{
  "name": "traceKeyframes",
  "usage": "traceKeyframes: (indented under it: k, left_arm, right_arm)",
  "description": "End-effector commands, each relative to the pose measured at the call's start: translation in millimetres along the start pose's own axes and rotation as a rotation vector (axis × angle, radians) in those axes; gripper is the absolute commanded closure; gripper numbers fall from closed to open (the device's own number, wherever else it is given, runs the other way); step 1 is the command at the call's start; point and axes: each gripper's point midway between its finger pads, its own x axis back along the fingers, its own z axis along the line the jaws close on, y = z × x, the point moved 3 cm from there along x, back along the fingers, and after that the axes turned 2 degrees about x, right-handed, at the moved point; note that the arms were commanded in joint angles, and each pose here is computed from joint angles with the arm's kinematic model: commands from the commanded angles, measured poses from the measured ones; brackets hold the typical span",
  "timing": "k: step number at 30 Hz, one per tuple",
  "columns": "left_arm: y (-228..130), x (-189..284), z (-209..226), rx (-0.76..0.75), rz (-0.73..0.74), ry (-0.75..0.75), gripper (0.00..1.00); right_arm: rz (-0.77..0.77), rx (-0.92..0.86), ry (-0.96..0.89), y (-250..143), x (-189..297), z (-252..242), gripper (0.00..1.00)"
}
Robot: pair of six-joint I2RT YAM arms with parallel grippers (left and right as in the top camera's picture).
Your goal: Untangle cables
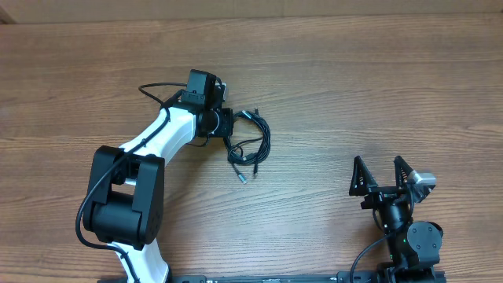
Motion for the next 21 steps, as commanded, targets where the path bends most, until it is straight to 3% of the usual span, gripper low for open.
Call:
traceKeyframes:
  k: [1,6,10,14,16,21]
  left_arm:
    - [-6.4,-4.6,0.6,0.002,0.021,0.008,0.90]
    - [-7.8,-4.6,1.0,0.003,0.028,0.010,0.93]
    - [-7.8,-4.6,1.0,0.003,0.028,0.010,0.78]
    - [-6.5,-4.6,0.9,0.002,0.022,0.009,0.71]
    - [-5.6,-4.7,0.1,0.000,0.017,0.007,0.74]
    - [-5.4,-4.6,0.6,0.001,0.017,0.008,0.94]
  right_arm:
    - [0.009,-0.008,0.013,-3.5,-0.6,1.5,0.00]
    - [0.040,-0.012,0.022,12.0,6.9,8.9,0.00]
    - [0.037,-0.008,-0.016,43.7,19.6,13.4,0.00]
    - [0.056,-0.009,-0.028,76.9,31.1,22.8,0.00]
    - [0.092,-0.010,-0.039,86.5,33.4,25.7,0.00]
    - [0.214,-0.022,0.021,93.1,25.2,41.0,0.00]
